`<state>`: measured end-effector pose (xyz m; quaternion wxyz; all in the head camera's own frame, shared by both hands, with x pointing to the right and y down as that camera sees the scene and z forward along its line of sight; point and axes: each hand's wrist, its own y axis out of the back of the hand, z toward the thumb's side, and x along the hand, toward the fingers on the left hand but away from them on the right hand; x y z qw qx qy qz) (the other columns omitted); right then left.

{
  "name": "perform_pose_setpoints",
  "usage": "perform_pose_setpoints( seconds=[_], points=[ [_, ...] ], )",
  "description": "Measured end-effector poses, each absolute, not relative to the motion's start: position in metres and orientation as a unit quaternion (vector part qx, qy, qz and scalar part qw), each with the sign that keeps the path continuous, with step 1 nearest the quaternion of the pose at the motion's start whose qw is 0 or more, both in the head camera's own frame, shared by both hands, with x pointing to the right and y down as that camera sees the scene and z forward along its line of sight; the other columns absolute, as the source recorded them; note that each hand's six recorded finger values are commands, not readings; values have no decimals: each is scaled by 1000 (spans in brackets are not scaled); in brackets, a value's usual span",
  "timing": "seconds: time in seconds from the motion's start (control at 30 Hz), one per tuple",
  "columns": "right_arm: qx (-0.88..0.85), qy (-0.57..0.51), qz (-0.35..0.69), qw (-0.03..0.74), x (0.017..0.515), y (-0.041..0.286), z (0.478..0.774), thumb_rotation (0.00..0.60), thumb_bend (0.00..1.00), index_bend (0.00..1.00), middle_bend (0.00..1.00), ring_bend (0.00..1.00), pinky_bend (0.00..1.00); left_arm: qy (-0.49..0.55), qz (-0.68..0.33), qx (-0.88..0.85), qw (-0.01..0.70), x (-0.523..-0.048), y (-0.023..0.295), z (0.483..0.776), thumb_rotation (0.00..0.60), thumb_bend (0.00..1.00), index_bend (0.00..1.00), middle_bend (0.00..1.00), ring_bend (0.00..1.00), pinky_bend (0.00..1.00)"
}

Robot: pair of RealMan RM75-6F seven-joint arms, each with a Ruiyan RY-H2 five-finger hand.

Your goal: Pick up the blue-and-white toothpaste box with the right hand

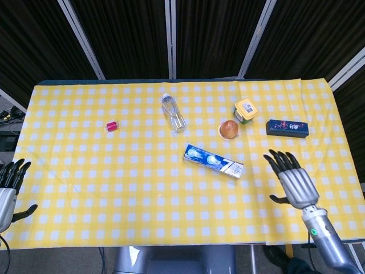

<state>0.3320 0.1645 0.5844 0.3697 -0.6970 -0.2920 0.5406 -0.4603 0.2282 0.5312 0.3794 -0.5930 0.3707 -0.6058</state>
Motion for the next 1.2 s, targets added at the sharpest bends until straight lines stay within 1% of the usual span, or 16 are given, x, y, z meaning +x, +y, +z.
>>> perform_pose_setpoints(
  seconds=[0.1,0.17,0.3,0.5,0.63,0.73,0.83,0.9,1.03,1.2],
  points=[
    [-724,-267,520,368,290,137,606,600,0,0,0,0,85,366,-615,-591,373,-463,225,538,600,0,0,0,0,0],
    [-738,-255,509,362,260,121,622,600,0,0,0,0,106,364,-621,-589,369,-465,223,543,600,0,0,0,0,0],
    [-750,-244,508,346,220,103,648,600,0,0,0,0,142,361,-627,-587,364,-467,220,548,600,0,0,0,0,0],
    [-761,-240,526,293,188,100,678,600,0,0,3,0,151,360,-634,-585,356,-471,218,553,600,0,0,0,0,0],
    [-764,-223,532,289,161,103,691,600,0,3,17,0,155,355,-635,-587,354,-470,218,556,600,0,0,0,0,0],
    [-755,-213,541,303,154,104,701,600,0,17,40,0,177,354,-635,-588,354,-469,218,556,600,0,0,0,0,0],
    [-746,-208,548,317,150,105,710,600,0,40,75,3,227,355,-636,-587,353,-469,218,556,600,0,0,0,0,0],
    [-742,-206,552,320,148,106,715,600,3,68,110,30,260,356,-636,-587,353,-469,218,556,600,0,0,0,0,0],
    [-727,-207,562,337,147,103,723,600,21,102,155,88,289,361,-635,-587,350,-471,218,555,600,0,0,0,0,0],
    [-711,-207,574,348,149,101,730,600,59,164,229,177,351,365,-633,-588,347,-473,217,553,600,0,0,0,0,0]
  ],
)
